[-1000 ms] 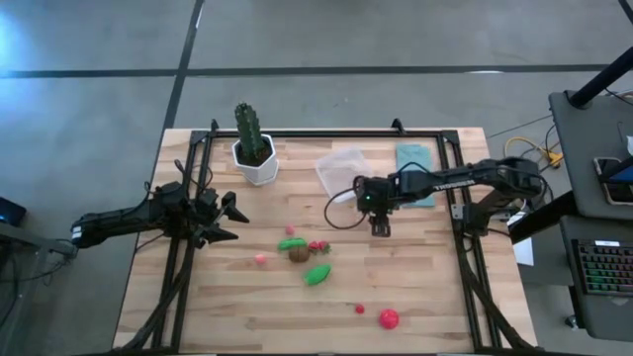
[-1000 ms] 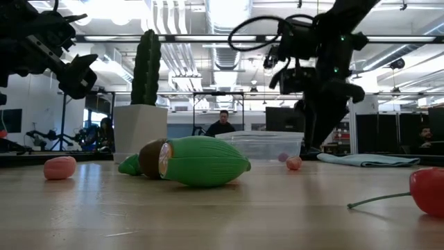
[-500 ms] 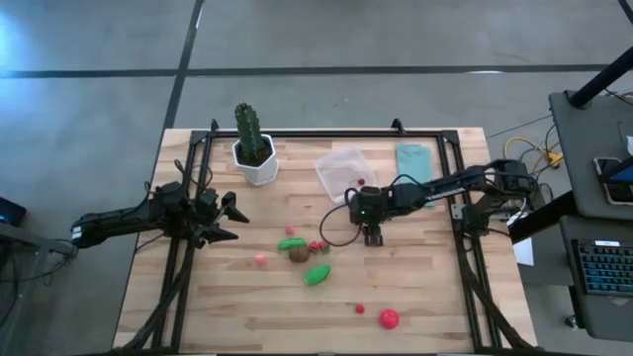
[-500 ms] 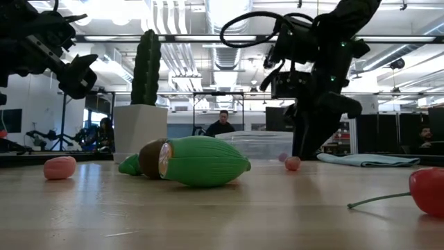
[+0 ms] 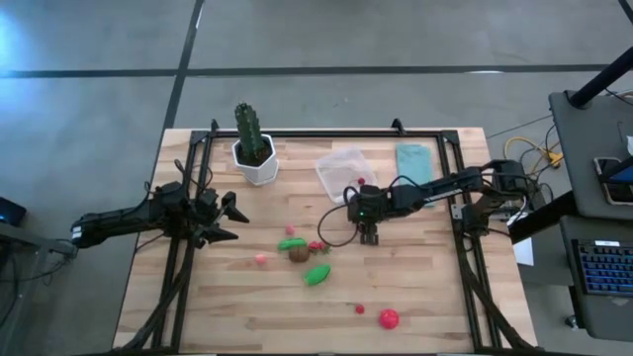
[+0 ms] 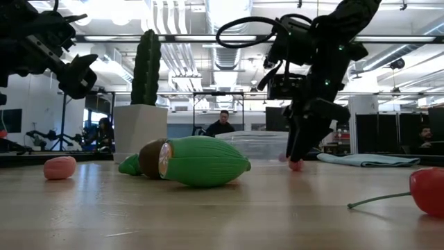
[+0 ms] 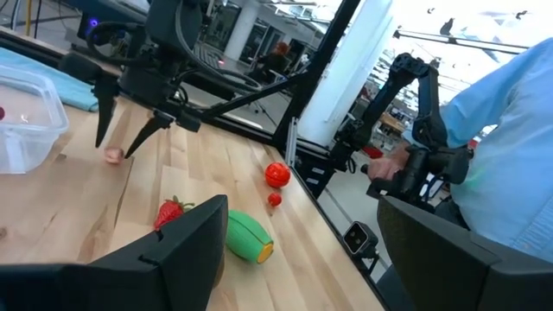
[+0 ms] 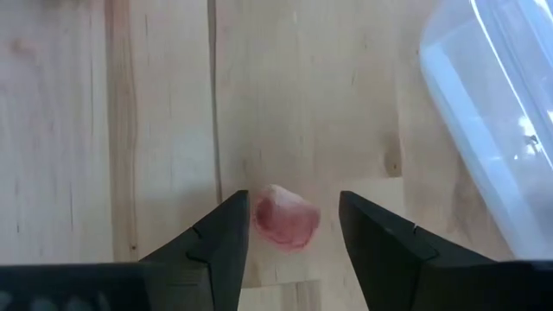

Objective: Pick and placing Produce into tupperware
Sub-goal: Put the top right peach into the transparent bin

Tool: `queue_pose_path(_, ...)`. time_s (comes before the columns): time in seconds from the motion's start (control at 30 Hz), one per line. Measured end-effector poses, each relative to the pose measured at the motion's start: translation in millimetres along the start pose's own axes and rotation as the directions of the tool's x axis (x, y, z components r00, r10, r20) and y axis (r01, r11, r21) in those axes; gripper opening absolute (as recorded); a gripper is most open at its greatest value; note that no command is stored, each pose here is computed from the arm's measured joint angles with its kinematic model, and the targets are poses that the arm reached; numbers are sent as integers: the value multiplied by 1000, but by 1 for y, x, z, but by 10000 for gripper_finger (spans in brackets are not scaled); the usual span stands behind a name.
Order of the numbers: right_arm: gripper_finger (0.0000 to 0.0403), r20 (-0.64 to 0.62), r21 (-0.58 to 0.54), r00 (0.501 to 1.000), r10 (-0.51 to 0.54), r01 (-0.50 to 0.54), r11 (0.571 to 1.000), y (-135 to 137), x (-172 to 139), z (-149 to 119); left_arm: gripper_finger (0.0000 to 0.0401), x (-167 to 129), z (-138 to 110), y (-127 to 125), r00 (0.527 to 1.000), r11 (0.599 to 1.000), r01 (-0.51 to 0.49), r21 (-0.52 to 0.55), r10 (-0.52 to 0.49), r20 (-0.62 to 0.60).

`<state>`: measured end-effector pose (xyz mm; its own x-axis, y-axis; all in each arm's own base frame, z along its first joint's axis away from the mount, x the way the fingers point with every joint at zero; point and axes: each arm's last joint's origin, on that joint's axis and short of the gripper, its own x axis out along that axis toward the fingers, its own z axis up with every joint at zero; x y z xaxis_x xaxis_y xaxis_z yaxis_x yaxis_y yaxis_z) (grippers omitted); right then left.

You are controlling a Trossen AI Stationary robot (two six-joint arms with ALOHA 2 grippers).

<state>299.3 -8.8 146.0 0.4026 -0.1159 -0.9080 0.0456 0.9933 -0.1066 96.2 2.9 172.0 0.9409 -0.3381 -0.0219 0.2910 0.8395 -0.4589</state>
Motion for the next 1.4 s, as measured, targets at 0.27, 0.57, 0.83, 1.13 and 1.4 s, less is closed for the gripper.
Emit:
queue_pose_path(0.27, 170, -14, 18, 1000, 1, -1, 1000, 0, 2, -4, 283, 0, 0, 0, 1000, 1000, 0, 0, 0, 0)
queue_pose_path(0.57, 154, -19, 18, 1000, 2, -1, 1000, 0, 3, -6, 283, 0, 0, 0, 1000, 1000, 0, 0, 0, 0)
queue_pose_path(0.83, 139, -17, 28, 1000, 2, -1, 1000, 0, 3, -6, 283, 0, 0, 0, 1000, 1000, 0, 0, 0, 0)
queue_pose_path(1.13, 112, -26, 47, 1000, 1, 0, 999, 1, 6, -6, 283, 0, 0, 0, 1000, 1000, 0, 0, 0, 0)
queue_pose_path(1.4, 95, 1, 80, 1000, 8, -8, 997, 0, -2, -1, 283, 0, 0, 0, 1000, 1000, 0, 0, 0, 0)
